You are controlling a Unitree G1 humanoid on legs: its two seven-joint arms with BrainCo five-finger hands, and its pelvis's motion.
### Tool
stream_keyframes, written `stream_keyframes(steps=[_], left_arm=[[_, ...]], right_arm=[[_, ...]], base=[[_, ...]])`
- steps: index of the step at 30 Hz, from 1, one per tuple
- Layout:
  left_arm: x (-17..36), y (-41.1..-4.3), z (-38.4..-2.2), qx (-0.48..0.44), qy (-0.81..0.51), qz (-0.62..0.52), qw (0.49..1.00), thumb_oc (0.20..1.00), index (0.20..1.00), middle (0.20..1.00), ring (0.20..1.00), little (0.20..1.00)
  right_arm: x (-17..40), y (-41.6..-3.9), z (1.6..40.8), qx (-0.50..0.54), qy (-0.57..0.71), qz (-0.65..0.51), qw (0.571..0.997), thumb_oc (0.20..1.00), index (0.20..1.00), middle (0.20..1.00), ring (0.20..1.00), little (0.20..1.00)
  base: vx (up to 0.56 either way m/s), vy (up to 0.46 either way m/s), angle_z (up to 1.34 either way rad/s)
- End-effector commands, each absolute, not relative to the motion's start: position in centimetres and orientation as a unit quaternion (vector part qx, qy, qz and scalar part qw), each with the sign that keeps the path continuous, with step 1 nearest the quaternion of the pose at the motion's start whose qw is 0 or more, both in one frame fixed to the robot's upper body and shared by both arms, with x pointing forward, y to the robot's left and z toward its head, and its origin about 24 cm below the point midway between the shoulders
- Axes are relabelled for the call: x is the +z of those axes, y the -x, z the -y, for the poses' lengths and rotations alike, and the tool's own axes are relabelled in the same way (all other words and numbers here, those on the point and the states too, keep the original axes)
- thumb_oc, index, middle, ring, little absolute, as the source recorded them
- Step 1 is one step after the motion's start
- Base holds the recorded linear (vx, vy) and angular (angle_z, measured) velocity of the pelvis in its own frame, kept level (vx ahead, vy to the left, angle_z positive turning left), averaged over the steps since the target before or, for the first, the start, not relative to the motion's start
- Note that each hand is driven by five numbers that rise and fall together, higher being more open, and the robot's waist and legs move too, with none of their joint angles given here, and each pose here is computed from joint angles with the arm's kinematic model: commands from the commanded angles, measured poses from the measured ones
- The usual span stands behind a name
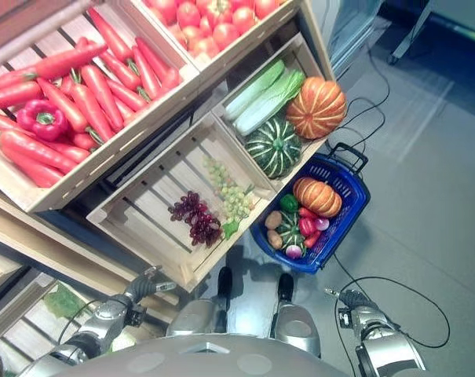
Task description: Pick up fruits and vegetables into the basket
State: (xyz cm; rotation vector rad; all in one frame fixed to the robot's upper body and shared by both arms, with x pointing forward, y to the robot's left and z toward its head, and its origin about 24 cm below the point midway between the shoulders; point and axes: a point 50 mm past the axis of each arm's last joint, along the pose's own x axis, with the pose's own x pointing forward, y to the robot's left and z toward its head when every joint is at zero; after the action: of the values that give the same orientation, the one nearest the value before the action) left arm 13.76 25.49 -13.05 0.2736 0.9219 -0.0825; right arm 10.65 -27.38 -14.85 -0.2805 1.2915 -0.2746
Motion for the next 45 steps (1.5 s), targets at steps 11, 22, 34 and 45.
stream_keyframes(steps=[11,22,34,45], left_arm=[[-13.1,-15.9,-21.2,-0.155,-0.176,-0.379,0.895,1.0,1.0,1.0,1.0,1.0],[-13.5,-15.0,-20.9,-0.164,-0.178,-0.39,0.888,1.0,1.0,1.0,1.0,1.0],[-13.6,-14.9,-20.9,-0.153,-0.174,-0.389,0.891,1.0,1.0,1.0,1.0,1.0],[-13.5,-15.2,-20.4,-0.154,-0.164,-0.382,0.896,1.0,1.0,1.0,1.0,1.0]], right_arm=[[-15.1,-8.4,28.0,-0.137,0.152,-0.642,0.739,1.0,1.0,1.0,1.0,1.0],[-15.4,-7.9,27.7,-0.133,0.153,-0.651,0.731,1.0,1.0,1.0,1.0,1.0],[-15.6,-7.5,27.4,-0.11,0.164,-0.657,0.728,1.0,1.0,1.0,1.0,1.0],[-15.7,-8.2,26.5,-0.094,0.161,-0.635,0.75,1.0,1.0,1.0,1.0,1.0]], base=[[0.01,-0.007,0.0],[0.0,-0.003,0.0],[0.01,0.005,0.0],[0.02,0.011,-0.02]])
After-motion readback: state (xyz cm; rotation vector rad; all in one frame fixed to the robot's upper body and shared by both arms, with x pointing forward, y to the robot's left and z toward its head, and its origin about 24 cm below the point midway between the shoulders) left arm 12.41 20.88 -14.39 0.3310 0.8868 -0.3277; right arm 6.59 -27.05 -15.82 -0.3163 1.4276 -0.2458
